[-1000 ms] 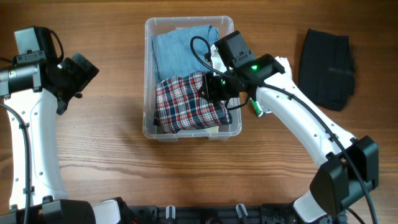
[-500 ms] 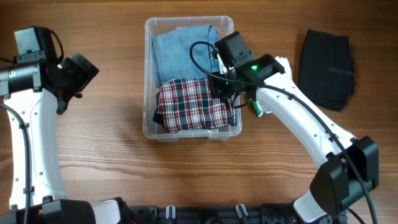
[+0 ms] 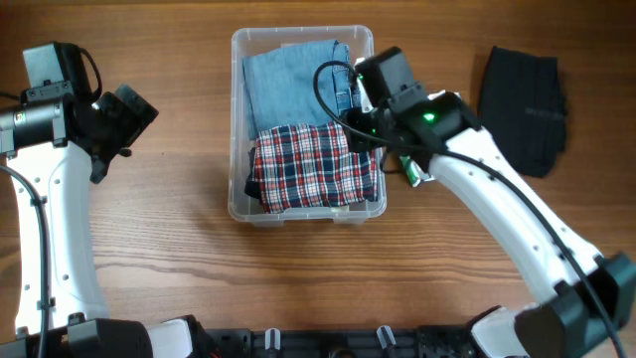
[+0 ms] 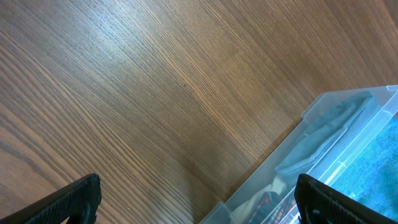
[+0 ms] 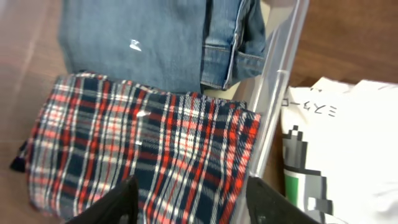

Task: Pack container
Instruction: 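Lower the plaid shirt onto the cream cloth and release it, then press the plaid shirt down into the container with the right gripper, then move the right gripper to the black garment, then grasp and lift the black garment with the right gripper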

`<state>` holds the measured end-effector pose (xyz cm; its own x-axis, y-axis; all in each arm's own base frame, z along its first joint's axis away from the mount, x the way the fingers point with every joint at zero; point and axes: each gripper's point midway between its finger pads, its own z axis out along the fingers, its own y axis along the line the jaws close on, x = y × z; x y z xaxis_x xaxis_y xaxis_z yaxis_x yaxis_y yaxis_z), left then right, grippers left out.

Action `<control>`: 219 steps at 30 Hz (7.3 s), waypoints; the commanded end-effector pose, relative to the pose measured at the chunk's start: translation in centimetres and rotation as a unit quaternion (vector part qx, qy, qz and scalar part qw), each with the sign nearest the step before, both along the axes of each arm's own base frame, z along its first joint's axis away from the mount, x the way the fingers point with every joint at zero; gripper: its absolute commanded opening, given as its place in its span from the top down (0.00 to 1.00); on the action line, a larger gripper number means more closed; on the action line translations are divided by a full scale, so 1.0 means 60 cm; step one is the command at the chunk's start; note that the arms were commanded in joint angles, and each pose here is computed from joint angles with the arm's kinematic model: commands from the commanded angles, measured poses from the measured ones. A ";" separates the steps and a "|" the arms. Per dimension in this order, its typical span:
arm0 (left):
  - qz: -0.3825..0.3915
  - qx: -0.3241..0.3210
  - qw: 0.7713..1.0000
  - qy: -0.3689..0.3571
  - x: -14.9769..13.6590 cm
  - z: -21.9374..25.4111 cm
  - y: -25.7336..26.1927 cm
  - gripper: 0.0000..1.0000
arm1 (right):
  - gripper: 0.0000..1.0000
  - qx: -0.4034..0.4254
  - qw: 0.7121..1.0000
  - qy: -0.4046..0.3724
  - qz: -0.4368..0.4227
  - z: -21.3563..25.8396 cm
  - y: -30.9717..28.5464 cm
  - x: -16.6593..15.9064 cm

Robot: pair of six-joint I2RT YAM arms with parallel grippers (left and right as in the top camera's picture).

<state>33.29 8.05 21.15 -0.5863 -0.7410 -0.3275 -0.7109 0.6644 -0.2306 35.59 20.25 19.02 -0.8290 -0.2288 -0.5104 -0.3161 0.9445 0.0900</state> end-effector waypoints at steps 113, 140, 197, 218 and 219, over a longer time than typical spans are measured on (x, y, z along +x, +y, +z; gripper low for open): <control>0.002 0.000 1.000 -0.006 0.001 0.007 0.002 0.00 | 0.00 0.031 0.894 0.023 -0.447 0.074 -0.469 -0.048; 0.002 0.000 1.000 -0.006 0.001 0.007 0.002 0.00 | 0.00 0.029 0.940 0.026 -0.338 -0.090 -0.605 0.095; 0.002 0.000 1.000 -0.006 0.001 0.007 0.002 0.00 | 0.84 0.088 0.952 0.067 -0.287 -0.341 -0.663 0.151; 0.002 0.000 1.000 -0.006 0.001 0.007 0.002 0.00 | 0.96 0.159 0.931 -0.219 -0.246 0.162 -0.556 0.165; 0.002 0.000 1.000 -0.006 0.001 0.007 0.002 0.00 | 0.96 0.175 0.931 -0.226 -0.227 0.183 -0.527 0.164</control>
<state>33.29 8.06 21.15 -0.5862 -0.7410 -0.3277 -0.7110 0.6644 -0.2303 45.38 -17.72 23.96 -0.5435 0.3451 -0.7652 0.2180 0.9383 0.2684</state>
